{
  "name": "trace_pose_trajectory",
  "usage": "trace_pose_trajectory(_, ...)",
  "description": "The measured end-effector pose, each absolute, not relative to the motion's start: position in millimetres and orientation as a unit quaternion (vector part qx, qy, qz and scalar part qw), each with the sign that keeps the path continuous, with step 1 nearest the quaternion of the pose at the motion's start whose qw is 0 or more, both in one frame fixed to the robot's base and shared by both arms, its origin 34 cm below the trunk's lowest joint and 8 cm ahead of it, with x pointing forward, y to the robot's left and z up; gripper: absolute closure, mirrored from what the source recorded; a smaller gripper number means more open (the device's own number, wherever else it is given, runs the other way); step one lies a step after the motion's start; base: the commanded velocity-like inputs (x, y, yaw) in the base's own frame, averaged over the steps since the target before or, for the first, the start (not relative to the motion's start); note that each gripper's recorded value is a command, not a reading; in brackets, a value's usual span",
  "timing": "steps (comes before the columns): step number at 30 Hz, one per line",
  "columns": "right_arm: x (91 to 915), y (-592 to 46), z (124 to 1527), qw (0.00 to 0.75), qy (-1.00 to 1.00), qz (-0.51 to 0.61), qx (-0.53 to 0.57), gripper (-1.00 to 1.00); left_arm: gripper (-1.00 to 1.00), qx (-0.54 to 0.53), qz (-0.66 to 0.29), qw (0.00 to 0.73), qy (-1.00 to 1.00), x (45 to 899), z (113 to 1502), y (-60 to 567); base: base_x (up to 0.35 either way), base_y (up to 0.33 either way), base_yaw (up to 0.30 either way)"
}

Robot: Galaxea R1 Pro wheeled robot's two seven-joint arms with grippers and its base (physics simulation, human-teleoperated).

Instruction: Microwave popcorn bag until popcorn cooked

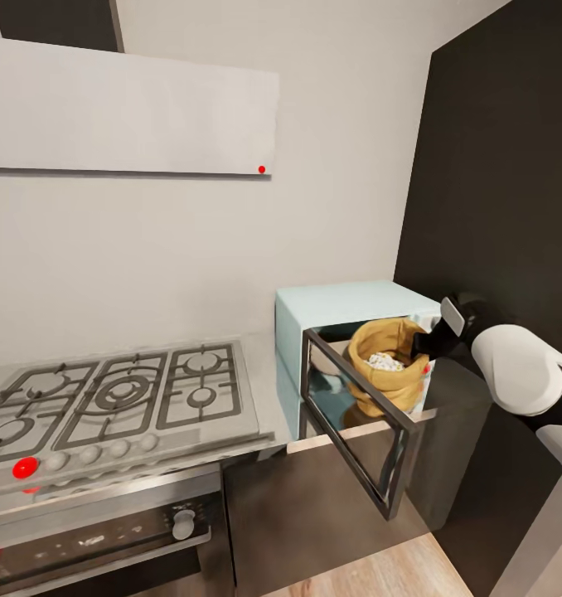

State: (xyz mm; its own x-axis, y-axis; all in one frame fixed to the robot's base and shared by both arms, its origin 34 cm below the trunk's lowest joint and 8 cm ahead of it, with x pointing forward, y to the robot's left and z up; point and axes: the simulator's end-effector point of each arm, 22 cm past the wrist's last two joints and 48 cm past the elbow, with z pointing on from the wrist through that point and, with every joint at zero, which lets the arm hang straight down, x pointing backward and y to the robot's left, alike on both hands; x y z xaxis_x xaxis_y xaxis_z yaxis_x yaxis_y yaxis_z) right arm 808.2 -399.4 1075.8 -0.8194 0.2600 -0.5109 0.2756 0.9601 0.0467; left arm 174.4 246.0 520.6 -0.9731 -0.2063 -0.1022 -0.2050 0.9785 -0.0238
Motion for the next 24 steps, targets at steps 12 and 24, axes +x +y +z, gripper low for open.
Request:
trace_pose_trajectory(12, 807.6, -392.0, 1071.2, 0.261, 0.955, 0.001, 0.143, 1.00, -1.00, -0.104, -0.007, 0.052, 0.993, 174.4, 520.6, 246.0, 0.000, 0.000, 0.000)
trace_pose_trajectory(24, 804.5, -384.1, 1062.2, 0.250, 0.959, 0.003, 0.135, 1.00, -1.00, -0.104, -0.007, 0.052, 0.993, 174.4, 520.6, 246.0, 0.000, 0.000, 0.000)
